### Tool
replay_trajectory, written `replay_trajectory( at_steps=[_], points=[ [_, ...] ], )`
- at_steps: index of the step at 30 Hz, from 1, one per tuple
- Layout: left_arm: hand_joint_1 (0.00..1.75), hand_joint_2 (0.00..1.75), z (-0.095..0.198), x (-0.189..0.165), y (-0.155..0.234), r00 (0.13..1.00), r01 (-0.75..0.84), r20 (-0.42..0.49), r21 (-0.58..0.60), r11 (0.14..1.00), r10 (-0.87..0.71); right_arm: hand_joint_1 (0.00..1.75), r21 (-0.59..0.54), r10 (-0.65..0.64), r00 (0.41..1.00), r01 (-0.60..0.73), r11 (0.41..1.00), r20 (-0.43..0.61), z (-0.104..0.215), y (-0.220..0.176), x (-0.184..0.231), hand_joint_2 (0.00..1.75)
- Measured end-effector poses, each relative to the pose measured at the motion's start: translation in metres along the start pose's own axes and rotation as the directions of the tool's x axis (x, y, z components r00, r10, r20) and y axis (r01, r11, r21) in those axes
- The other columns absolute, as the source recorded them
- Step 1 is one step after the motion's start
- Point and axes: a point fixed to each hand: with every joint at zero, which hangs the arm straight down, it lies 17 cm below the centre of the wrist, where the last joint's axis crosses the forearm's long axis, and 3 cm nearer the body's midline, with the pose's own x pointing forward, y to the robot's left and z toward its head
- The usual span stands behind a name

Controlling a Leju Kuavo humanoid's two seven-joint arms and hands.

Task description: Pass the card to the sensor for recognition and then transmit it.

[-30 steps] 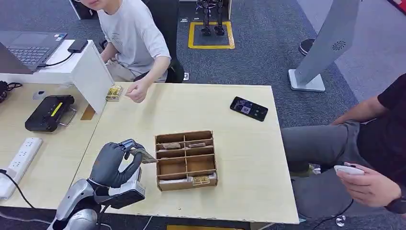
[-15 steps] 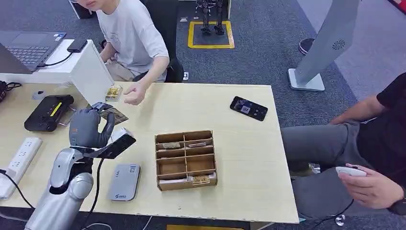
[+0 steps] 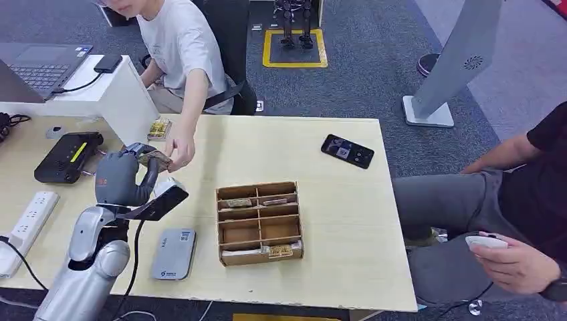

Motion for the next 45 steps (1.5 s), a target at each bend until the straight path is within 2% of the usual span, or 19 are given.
replay_trajectory(
  at_steps=[13, 24, 25, 26, 38, 45],
  points=[
    [1.75, 1.75, -0.001, -0.005, 0.002, 1.0, -0.002, -0.014, 0.006, 1.0, 0.002, 0.0, -0.005, 0.002, 1.0, -0.002, 1.0, 0.005, 0.0, -0.001, 0.001, 0.0],
    [1.75, 1.75, -0.001, -0.01, 0.003, 0.998, 0.059, -0.013, 0.024, 0.998, -0.059, 0.0, -0.001, 0.008, 1.0, -0.008, 1.0, 0.004, 0.0, 0.0, 0.0, 0.0],
    [1.31, 1.75, -0.001, -0.01, 0.003, 0.998, 0.06, -0.013, 0.024, 0.998, -0.06, 0.0, -0.001, 0.009, 1.0, -0.009, 1.0, 0.005, 0.0, 0.0, 0.0, 0.0],
    [0.0, 1.75, -0.001, -0.01, 0.003, 0.998, 0.06, -0.014, 0.024, 0.998, -0.06, 0.0, -0.001, 0.009, 1.0, -0.009, 1.0, 0.005, 0.0, 0.0, 0.0, 0.0],
    [0.0, 1.75, 0.001, -0.02, 0.009, 0.997, 0.078, -0.027, 0.045, 0.996, -0.077, 0.0, -0.005, -0.011, 1.0, 0.011, 1.0, -0.004, 0.001, 0.0, -0.003, 0.0],
    [0.0, 1.75, 0.018, -0.056, 0.018, 0.991, 0.092, -0.105, 0.062, 0.994, -0.085, 0.0, -0.02, -0.031, 0.999, 0.03, 0.999, -0.033, 0.006, 0.0, -0.015, 0.0]
  ],
)
